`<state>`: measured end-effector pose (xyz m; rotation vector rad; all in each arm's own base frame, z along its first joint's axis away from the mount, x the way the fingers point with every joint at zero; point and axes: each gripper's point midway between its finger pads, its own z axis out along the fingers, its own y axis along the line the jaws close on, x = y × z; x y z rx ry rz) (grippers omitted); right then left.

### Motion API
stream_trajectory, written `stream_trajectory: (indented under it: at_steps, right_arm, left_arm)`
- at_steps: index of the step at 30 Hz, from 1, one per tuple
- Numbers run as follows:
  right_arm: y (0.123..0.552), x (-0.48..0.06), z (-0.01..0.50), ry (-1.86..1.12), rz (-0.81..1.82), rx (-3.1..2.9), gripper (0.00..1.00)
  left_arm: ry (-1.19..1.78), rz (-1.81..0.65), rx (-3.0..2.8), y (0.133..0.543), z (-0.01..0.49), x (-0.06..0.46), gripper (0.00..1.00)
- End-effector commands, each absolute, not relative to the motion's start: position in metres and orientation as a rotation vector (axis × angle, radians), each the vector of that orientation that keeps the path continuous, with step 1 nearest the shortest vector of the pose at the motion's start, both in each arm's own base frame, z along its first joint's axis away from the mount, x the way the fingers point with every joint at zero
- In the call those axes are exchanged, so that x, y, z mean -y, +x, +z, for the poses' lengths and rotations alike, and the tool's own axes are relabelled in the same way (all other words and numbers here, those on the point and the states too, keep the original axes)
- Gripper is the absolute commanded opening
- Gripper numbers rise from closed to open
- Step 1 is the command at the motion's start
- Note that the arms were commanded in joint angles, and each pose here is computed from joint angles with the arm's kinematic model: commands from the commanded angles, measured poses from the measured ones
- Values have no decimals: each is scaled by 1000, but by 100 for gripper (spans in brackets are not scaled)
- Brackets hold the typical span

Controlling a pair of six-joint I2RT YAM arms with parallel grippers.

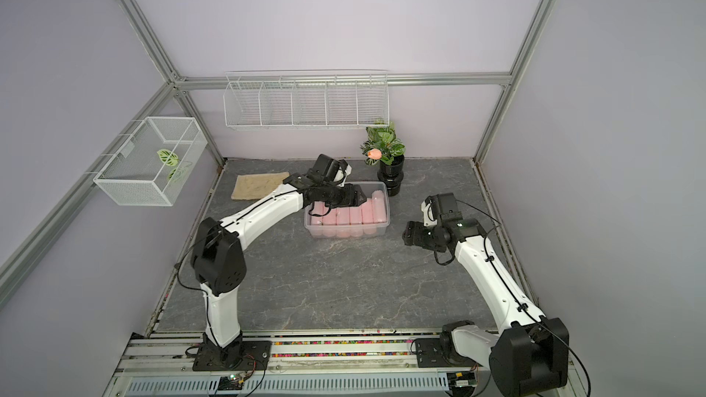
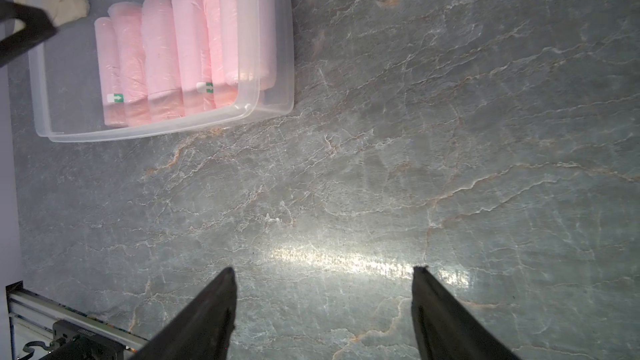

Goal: Put the roll of trash bags into the storage box
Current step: Reset both arms

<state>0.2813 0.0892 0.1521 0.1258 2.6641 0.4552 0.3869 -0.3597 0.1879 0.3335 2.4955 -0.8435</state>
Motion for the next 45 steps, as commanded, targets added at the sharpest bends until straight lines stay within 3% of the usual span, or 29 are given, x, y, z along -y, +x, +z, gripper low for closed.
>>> stream_trajectory:
  at_steps: [1, 8, 13, 17, 18, 20, 21, 26, 33, 45]
  right_arm:
    - [295, -85, 150, 137, 421, -2634, 81]
    - [324, -75, 131, 90, 291, -2616, 81]
    - [349, -66, 133, 75, 198, -2507, 84]
    - [367, -51, 133, 74, 84, -2393, 92]
    - [369, -47, 131, 80, 58, -2364, 99]
    - [374, -39, 126, 88, 14, -2301, 99]
    - [377, -38, 125, 82, 15, -2258, 99]
    - [388, -25, 132, -11, -107, -2154, 99]
    - [384, -6, 103, -6, -170, -2060, 99]
    - [392, 9, 91, 67, -193, -1942, 99]
  left_arm:
    - [258, -725, -2333, 412, 216, 320, 79]
    - [60, -413, -2189, 414, 239, 206, 81]
    - [-47, -254, -2083, 415, 227, 128, 85]
    - [-209, -90, -2022, 411, 200, 62, 88]
    - [-213, -12, -2014, 408, 193, 51, 90]
    - [-221, 106, -1987, 402, 187, 34, 95]
    - [-223, 154, -1958, 400, 185, 27, 100]
    - [-239, 299, -1913, 388, 161, -2, 100]
    - [-366, 151, -1842, 379, 135, -36, 100]
    - [-276, 119, -1743, 391, 126, -37, 100]
